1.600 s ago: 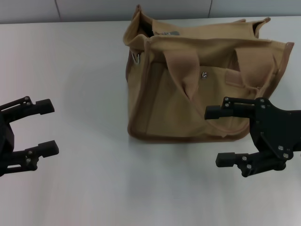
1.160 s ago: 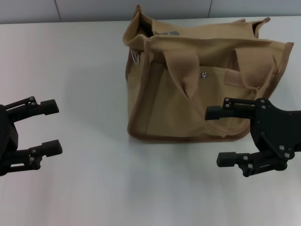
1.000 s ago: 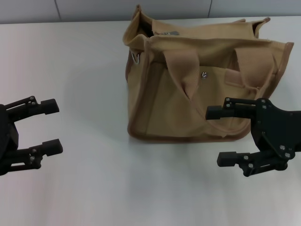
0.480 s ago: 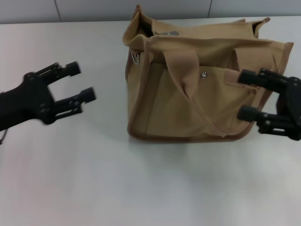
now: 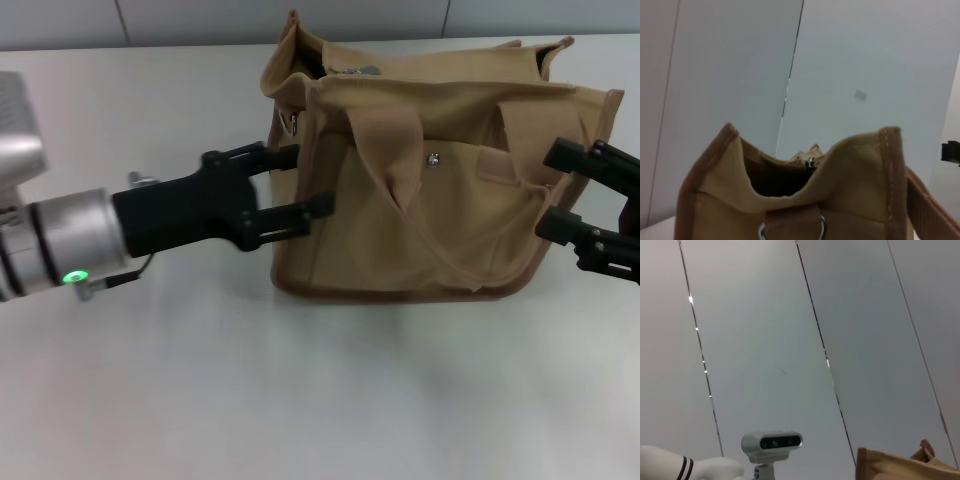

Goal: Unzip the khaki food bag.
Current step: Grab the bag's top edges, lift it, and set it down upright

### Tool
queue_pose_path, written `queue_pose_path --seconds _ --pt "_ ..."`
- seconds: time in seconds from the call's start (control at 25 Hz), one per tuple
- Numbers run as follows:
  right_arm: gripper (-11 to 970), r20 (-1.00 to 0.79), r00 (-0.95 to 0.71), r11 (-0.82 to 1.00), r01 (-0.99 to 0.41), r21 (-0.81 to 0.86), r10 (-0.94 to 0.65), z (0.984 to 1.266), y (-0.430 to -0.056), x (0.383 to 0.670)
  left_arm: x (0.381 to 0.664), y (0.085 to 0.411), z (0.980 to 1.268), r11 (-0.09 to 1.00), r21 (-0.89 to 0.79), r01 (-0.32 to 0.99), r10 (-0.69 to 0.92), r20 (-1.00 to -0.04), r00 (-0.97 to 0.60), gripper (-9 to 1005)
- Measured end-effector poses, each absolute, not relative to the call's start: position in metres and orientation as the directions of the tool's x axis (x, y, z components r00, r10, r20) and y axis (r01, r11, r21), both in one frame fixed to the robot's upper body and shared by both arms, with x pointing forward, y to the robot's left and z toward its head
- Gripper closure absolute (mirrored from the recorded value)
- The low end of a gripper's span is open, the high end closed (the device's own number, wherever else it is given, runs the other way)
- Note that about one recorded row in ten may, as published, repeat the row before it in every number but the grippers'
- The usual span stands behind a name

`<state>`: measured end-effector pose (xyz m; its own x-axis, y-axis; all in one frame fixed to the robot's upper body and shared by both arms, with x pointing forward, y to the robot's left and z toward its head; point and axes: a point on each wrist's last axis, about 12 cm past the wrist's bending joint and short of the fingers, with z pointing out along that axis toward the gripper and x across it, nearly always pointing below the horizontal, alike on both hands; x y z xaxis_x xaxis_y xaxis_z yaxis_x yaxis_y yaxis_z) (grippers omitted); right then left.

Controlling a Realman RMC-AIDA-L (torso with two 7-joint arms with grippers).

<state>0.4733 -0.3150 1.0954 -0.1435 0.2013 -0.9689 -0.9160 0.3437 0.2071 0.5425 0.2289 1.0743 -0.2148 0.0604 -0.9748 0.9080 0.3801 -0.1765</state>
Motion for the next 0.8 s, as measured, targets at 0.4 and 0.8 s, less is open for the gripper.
queue_pose_path --seconds 0.4,0.8 --pt "111 -0.97 -0.136 0.355 -0.913 0.201 0.2 1.0936 -0.3148 0.4731 0.5427 0.2266 1.0705 0.419 -0.118 0.9 0.023 -0.99 -0.14 422" --pt "111 -0.973 -0.133 0.377 -0.905 0.196 0.186 1.0925 -0.3138 0.4784 0.5434 0.2294 1.0714 0.427 -0.081 0.901 0.032 -0.994 -0.105 859"
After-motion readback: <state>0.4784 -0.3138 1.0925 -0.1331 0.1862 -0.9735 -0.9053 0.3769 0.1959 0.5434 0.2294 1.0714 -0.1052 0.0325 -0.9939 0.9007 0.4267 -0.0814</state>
